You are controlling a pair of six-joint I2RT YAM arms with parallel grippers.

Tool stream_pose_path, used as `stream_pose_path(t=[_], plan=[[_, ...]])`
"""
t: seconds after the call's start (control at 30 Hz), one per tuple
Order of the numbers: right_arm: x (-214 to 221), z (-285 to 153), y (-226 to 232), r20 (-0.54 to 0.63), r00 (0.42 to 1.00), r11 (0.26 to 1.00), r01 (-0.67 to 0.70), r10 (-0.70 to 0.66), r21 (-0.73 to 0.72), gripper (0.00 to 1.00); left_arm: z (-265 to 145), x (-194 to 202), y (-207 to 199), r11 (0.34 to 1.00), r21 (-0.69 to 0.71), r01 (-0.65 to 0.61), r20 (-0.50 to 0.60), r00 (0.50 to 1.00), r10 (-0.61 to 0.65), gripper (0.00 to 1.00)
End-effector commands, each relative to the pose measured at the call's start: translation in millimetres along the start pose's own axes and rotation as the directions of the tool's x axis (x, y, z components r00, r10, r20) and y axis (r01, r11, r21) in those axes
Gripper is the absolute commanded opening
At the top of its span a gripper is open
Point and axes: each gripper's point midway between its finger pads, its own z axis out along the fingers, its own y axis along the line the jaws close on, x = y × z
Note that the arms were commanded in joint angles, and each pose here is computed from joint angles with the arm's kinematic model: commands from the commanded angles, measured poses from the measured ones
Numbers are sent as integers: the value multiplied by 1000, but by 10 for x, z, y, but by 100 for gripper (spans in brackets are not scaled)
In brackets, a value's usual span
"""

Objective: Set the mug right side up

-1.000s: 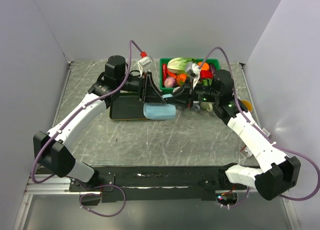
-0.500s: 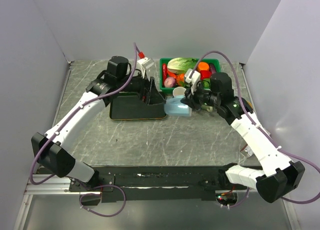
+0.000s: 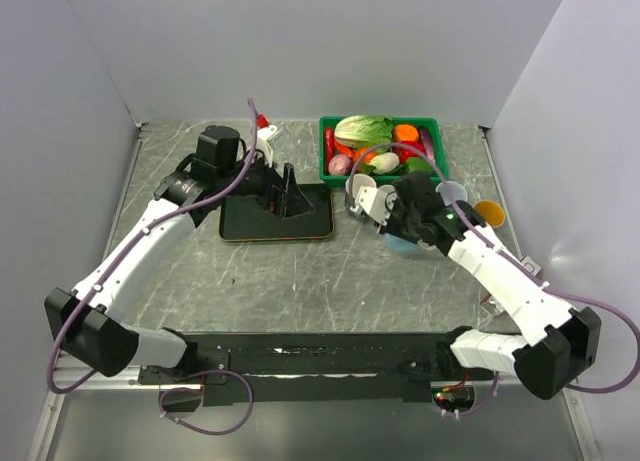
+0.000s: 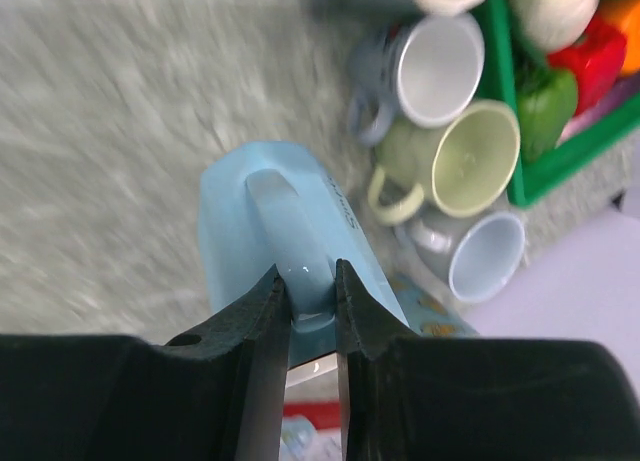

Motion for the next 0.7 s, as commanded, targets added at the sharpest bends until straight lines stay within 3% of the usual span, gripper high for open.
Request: stream_pose_path(t=[0.0,0.2,0.67], plan=[[320,76,-199,-201,967,980,176,-156,89,0,-95,-18,19,999,-37,-4,35,999,5,96],[588,285,-169,-339,909,960,275,-243,48,0,-142,-10,-6,1000,-30,1,68,998,1,96],[845,518,7,-417,849,943,323,-325,-76,0,-268,50,-13,999,-40,-13,117,993,18,96]])
